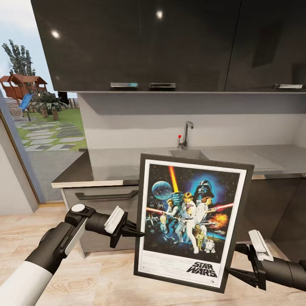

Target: Pick up the poster from the kitchen countertop and hang it on one of the wall nails in the kitchen.

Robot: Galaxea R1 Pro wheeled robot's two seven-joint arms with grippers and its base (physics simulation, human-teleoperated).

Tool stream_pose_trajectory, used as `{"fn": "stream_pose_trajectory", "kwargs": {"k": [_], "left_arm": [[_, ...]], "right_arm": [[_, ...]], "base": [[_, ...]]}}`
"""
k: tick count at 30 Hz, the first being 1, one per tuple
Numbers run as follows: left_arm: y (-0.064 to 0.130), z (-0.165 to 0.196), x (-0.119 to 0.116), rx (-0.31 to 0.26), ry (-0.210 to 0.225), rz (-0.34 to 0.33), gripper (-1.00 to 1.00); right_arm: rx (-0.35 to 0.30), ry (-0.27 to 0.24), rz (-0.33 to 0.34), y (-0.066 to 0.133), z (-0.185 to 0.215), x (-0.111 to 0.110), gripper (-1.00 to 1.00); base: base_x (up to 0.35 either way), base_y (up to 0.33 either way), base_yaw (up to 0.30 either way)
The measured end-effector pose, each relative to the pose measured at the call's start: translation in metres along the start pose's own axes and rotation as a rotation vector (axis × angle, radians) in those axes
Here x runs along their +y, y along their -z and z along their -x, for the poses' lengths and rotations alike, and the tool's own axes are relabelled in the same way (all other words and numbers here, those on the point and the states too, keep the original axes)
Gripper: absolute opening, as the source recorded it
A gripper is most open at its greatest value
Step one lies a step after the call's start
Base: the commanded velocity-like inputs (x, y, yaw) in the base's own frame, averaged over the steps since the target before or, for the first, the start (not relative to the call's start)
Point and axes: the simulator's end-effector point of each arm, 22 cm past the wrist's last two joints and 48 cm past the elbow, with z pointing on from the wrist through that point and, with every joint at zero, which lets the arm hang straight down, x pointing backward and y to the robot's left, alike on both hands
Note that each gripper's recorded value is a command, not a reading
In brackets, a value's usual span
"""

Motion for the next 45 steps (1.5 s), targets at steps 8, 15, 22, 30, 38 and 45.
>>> {"fn": "stream_pose_trajectory", "kwargs": {"k": [8,15,22,30,38,45], "left_arm": [[0.0001,-0.0002,0.0001,0.0,0.001,0.0,-1.0],[0.0009,-0.0011,0.0013,0.003,0.005,0.005,-1.0],[0.0008,-0.0017,0.0016,0.002,0.008,0.005,-1.0],[0.0011,-0.002,0.0018,0.0,0.013,0.005,-1.0],[0.0011,-0.0025,0.0024,-0.001,0.015,0.007,1.0],[0.0013,-0.0037,0.0031,0.0,0.018,0.008,1.0]], "right_arm": [[0.0,0.0,0.0,-0.0001,0.0,0.0,-1.0],[0.002,0.006,-0.001,0.0004,-0.0001,-0.0004,-1.0],[0.002,0.006,-0.002,0.0004,-0.0002,-0.0005,-1.0],[0.001,0.005,-0.002,0.0002,-0.0001,-0.0004,-1.0],[0.0,0.003,-0.001,-0.0001,0.0,-0.0002,-1.0],[0.0,0.003,-0.001,-0.0001,0.0,-0.0002,-1.0]], "base": [[0.0,0.0,0.0],[0.0,0.0,0.0],[0.0,0.0,0.0],[0.0,0.0,0.0],[0.0,0.0,0.0],[0.0,0.0,0.0]]}}
